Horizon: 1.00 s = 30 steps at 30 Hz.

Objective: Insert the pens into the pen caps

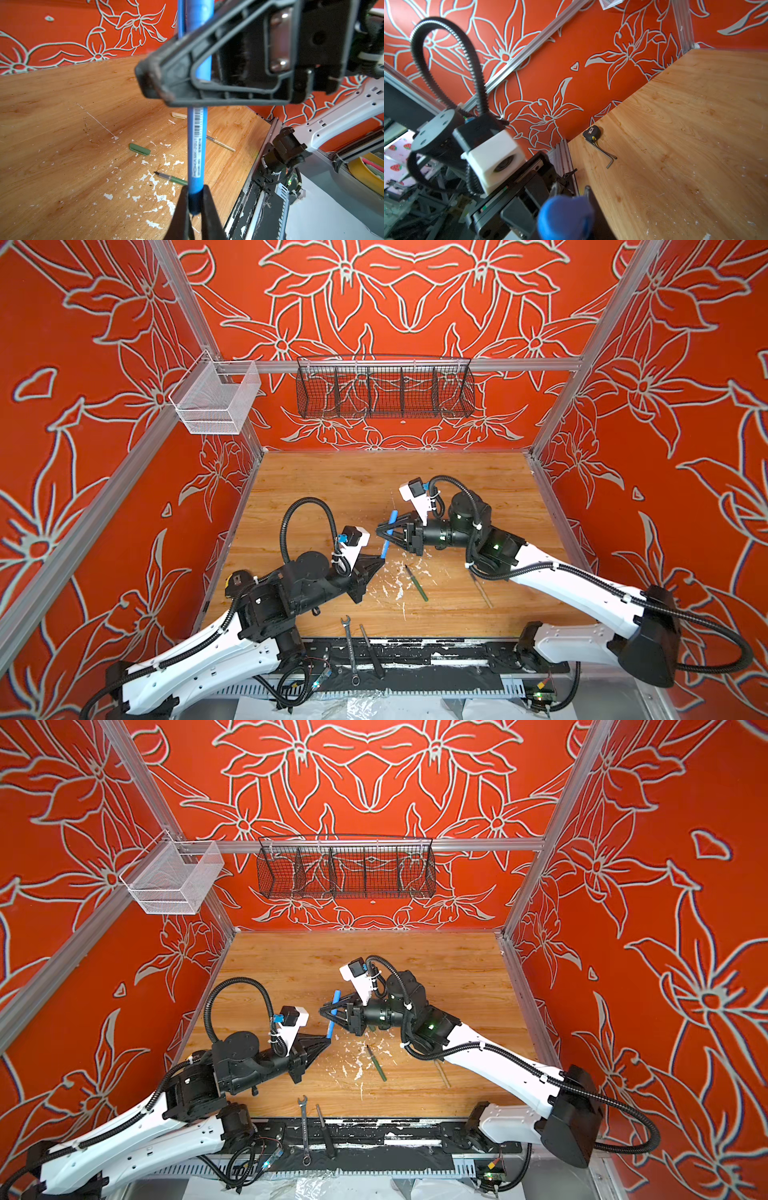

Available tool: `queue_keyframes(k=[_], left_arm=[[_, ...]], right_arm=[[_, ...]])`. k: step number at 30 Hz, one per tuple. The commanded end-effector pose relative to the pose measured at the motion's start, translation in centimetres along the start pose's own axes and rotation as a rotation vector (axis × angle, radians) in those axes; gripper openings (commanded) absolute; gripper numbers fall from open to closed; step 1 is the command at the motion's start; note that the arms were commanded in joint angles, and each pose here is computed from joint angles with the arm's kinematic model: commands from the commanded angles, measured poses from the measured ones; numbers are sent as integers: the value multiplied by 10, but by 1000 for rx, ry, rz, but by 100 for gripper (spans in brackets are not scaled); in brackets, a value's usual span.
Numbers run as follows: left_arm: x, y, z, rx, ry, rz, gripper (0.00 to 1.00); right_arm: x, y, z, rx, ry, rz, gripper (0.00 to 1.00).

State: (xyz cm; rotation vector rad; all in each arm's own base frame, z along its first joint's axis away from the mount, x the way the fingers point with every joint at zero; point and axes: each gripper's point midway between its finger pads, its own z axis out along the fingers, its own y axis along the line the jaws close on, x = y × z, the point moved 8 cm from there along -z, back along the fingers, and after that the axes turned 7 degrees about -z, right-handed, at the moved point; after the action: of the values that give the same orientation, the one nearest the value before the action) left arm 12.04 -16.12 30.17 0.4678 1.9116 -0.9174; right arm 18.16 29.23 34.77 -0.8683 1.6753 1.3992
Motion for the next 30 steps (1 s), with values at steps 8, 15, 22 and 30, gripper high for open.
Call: queue_keyframes(k=[8, 15, 22, 30], left_arm=[[-27, -3, -10, -41, -39, 13, 75], [-35, -2, -7, 20, -27, -13, 92], [-40, 7, 27, 267, 95, -154, 89], [-44, -1, 31, 431, 115, -133, 84]], right_arm=[[-16, -30, -22, 112, -23, 175, 0], [-17, -27, -39, 132, -36, 157, 0], [-12, -23, -51, 137, -26, 166, 0], [-6, -24, -60, 146, -55, 179, 0]])
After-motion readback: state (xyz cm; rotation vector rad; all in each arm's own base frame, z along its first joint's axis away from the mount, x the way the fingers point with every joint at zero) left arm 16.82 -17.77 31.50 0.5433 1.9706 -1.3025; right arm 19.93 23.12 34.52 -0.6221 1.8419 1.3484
